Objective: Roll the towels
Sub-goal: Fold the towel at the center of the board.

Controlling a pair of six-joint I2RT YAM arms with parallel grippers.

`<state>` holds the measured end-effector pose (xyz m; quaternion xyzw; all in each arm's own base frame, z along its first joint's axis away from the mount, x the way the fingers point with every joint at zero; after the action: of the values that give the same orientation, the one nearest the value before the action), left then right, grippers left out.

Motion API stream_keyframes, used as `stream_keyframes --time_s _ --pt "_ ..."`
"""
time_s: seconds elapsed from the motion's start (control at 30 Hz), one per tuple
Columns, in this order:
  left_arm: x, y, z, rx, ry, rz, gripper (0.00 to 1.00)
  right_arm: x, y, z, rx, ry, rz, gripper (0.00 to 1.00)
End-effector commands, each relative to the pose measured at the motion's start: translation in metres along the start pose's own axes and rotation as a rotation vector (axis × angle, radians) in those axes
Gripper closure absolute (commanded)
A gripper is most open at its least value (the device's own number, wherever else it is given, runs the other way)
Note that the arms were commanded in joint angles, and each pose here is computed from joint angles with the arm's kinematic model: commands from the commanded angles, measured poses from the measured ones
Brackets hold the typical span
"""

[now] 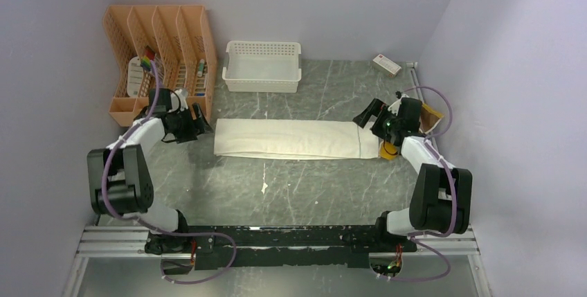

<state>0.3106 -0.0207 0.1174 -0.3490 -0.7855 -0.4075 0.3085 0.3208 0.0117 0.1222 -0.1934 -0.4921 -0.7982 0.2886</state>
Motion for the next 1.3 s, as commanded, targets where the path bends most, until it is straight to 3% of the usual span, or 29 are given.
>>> stream_keyframes --time_s 0.0,0.57,0.9,1.13,1.27 --pt "-0.014 -0.003 0.005 0.008 -0.137 0.114 0.23 0.011 0.021 0.015 0.012 0.082 -0.090 0.00" --pt "-0.067 -0.040 0.011 0.037 -0.225 0.352 0.22 0.060 0.031 0.052 0.102 0.243 -0.201 0.00" --pt "-0.082 -0.055 0.010 0.018 -0.155 0.412 0.25 0.061 0.027 0.057 0.104 0.295 -0.194 0.00" --pt "-0.079 -0.060 0.017 0.034 -0.110 0.423 0.41 0.060 0.024 0.057 0.111 0.313 -0.185 0.00" --pt "-0.075 -0.053 0.021 0.078 -0.130 0.390 0.43 0.059 0.022 0.057 0.110 0.324 -0.182 0.00"
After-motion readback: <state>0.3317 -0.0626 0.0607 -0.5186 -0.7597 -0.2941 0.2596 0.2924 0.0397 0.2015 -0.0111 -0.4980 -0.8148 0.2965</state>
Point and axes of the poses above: each gripper's point midway between its finger pads, its own x axis back along the fingers, its own z axis along the line the jaws close on, y = z × x, the point moved 6 cm from there along x, back along the fingers, and after that the axes turned 8 degrees about x, right-handed, at the moved point
